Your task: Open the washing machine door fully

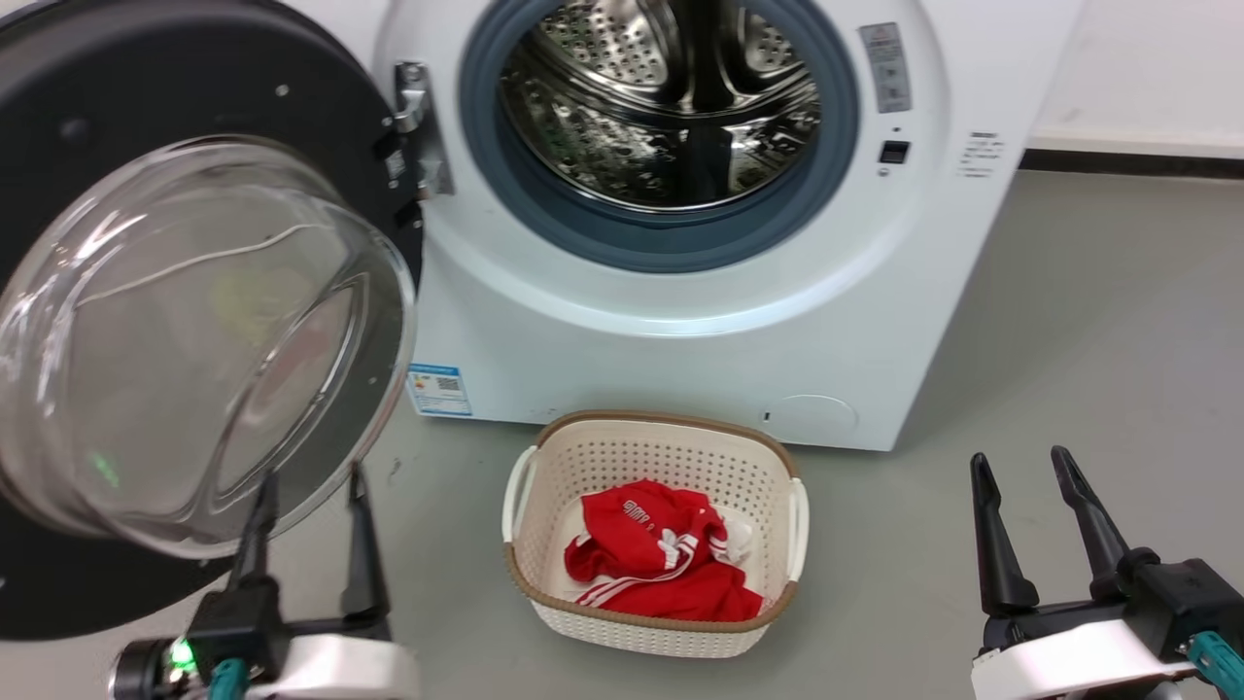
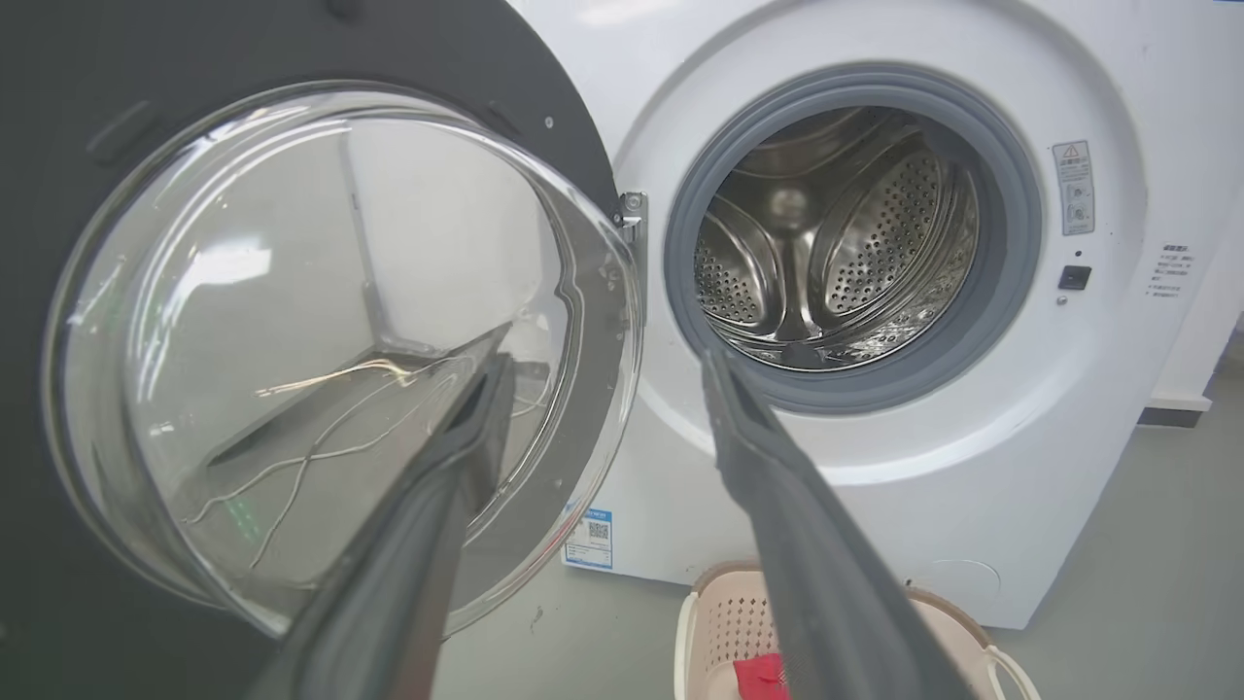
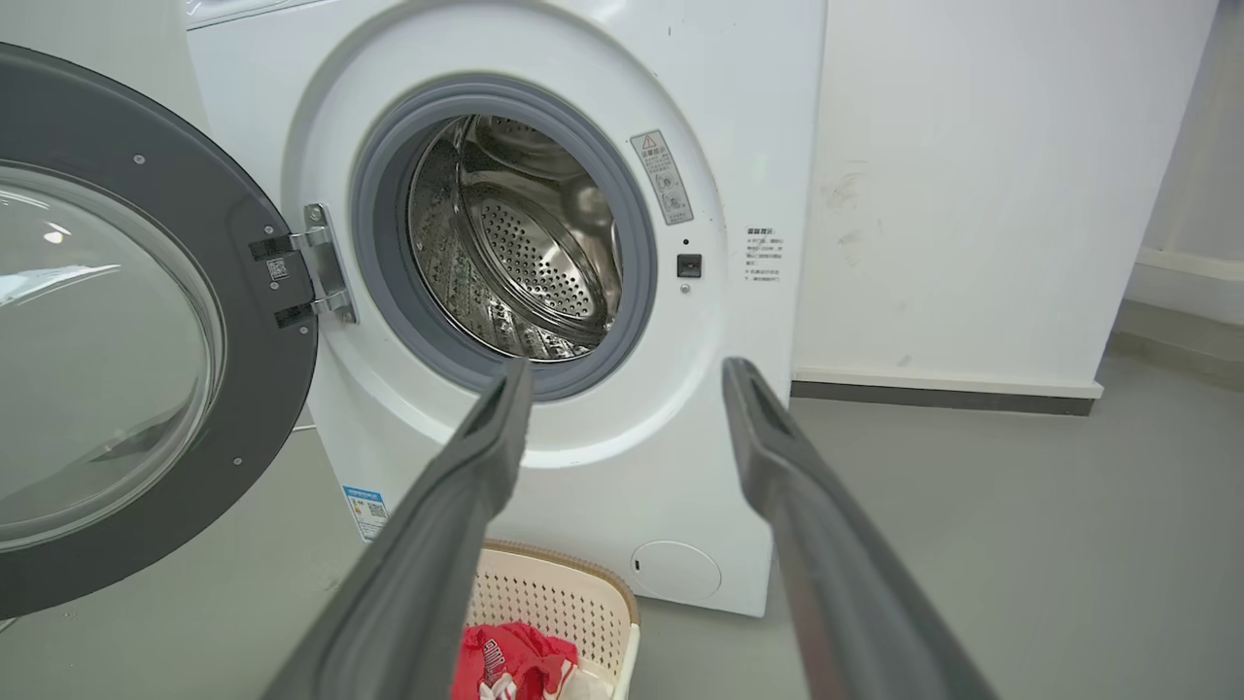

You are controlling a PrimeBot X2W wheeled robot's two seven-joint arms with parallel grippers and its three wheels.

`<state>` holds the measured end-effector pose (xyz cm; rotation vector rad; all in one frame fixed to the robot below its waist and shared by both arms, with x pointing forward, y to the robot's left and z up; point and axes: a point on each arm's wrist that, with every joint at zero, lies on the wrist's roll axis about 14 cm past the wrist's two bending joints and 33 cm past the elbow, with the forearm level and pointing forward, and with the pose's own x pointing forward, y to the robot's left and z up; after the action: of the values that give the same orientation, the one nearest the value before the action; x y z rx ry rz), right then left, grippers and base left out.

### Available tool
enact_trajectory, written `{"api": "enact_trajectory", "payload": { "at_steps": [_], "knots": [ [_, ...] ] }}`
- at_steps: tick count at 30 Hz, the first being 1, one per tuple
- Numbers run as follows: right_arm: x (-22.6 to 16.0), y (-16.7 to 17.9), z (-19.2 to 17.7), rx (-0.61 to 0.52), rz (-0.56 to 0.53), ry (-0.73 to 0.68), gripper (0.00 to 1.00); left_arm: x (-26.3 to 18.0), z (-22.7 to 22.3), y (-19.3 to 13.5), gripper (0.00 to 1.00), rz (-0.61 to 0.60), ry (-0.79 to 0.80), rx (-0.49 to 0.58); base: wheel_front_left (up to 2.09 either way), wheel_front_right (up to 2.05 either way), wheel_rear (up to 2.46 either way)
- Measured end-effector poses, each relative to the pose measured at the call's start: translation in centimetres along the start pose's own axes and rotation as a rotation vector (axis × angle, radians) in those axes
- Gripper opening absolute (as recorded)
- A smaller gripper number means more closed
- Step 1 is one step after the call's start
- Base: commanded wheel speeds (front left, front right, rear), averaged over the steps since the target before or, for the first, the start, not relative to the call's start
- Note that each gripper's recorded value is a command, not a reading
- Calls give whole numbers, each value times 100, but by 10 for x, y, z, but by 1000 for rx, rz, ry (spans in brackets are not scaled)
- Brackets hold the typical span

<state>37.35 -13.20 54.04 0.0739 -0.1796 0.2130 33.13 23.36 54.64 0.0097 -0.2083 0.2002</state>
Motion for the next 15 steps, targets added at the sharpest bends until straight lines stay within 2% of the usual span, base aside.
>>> {"api": "enact_trajectory", "payload": {
  "at_steps": [8, 15],
  "knots": [
    [-16, -26, 8, -55, -81, -4, 100, 20, 3, -53, 100, -159, -22, -23, 0, 0, 0],
    [-28, -41, 5, -67, -132, 18, 100, 26, -5, -76, 100, -225, -1, -33, 0, 0, 0]
  ]
}}
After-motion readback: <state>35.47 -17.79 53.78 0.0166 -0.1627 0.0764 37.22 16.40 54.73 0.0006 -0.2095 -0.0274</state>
